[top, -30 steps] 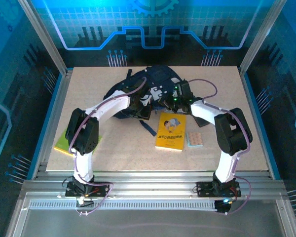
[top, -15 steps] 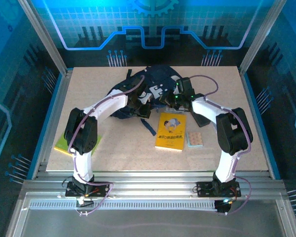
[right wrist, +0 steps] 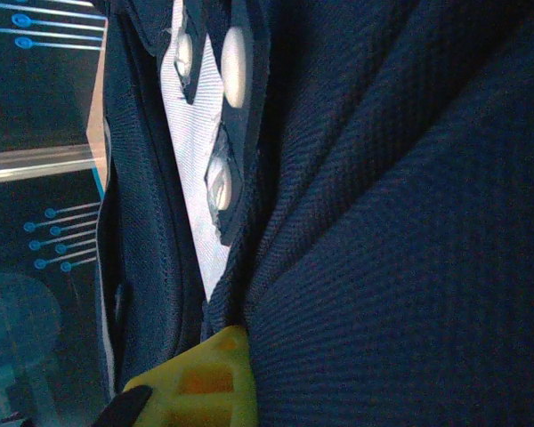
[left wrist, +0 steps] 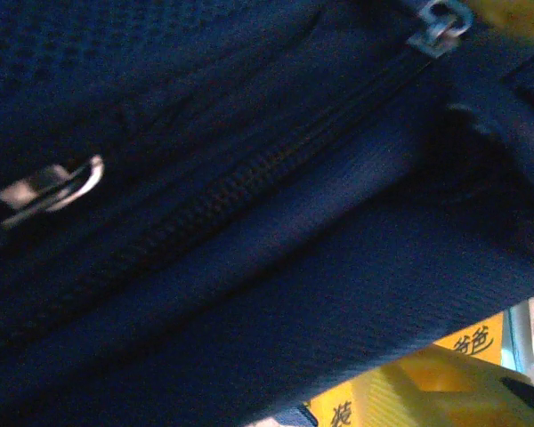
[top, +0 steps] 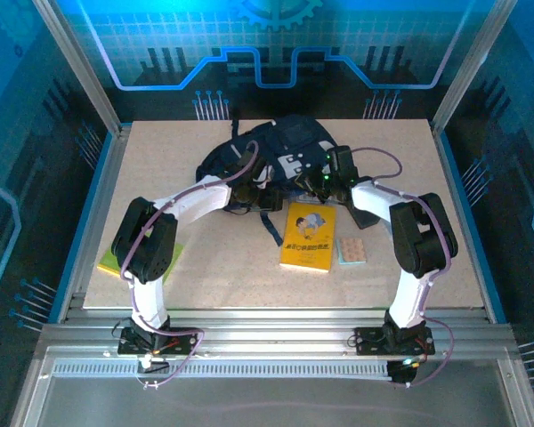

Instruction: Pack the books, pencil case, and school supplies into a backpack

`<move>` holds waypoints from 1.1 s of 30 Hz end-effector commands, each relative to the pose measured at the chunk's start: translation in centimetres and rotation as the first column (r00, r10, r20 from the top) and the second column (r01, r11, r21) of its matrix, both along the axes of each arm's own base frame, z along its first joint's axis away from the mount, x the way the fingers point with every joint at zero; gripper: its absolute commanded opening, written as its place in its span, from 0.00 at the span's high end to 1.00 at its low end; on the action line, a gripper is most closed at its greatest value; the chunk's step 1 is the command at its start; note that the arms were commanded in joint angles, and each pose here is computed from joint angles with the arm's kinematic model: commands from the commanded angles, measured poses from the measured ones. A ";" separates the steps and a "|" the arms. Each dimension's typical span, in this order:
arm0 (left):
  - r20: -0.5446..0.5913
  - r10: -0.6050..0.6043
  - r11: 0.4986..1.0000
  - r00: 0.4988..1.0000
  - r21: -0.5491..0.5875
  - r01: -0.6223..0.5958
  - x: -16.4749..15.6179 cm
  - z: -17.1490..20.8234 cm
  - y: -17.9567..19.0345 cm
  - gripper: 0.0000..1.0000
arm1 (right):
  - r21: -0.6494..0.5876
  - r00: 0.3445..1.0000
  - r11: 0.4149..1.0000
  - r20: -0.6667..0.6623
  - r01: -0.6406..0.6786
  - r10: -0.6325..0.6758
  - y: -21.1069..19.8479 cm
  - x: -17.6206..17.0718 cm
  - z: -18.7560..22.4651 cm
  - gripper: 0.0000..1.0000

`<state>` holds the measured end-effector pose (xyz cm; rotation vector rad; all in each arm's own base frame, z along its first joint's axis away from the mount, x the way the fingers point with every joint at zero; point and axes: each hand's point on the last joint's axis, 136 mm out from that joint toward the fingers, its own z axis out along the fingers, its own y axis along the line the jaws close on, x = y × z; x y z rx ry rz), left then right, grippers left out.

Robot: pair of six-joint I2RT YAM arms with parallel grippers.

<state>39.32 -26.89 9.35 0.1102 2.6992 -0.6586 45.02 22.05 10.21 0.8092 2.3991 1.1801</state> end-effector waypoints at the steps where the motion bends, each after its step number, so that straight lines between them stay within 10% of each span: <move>1: 0.113 0.014 0.999 0.993 -0.052 -0.008 2.5 0.7 -1.5 0.48 | 0.109 0.999 0.994 0.009 0.030 -0.032 0.7 -0.3 2.8 1.00; 16: 0.481 0.120 0.992 0.868 -0.100 -0.082 6.8 2.6 -1.5 0.50 | 0.328 0.996 0.941 0.007 0.085 -0.092 0.8 0.3 10.6 1.00; 24: 0.550 0.106 0.992 0.828 -0.110 -0.055 7.1 4.7 -1.5 0.73 | 0.305 0.991 0.946 0.042 0.107 -0.125 -0.8 0.5 12.4 1.00; 33: 0.453 0.033 0.998 0.891 -0.064 -0.004 3.9 3.9 -0.8 0.98 | 0.215 0.981 0.965 0.085 0.153 -0.175 -3.3 1.5 12.1 1.00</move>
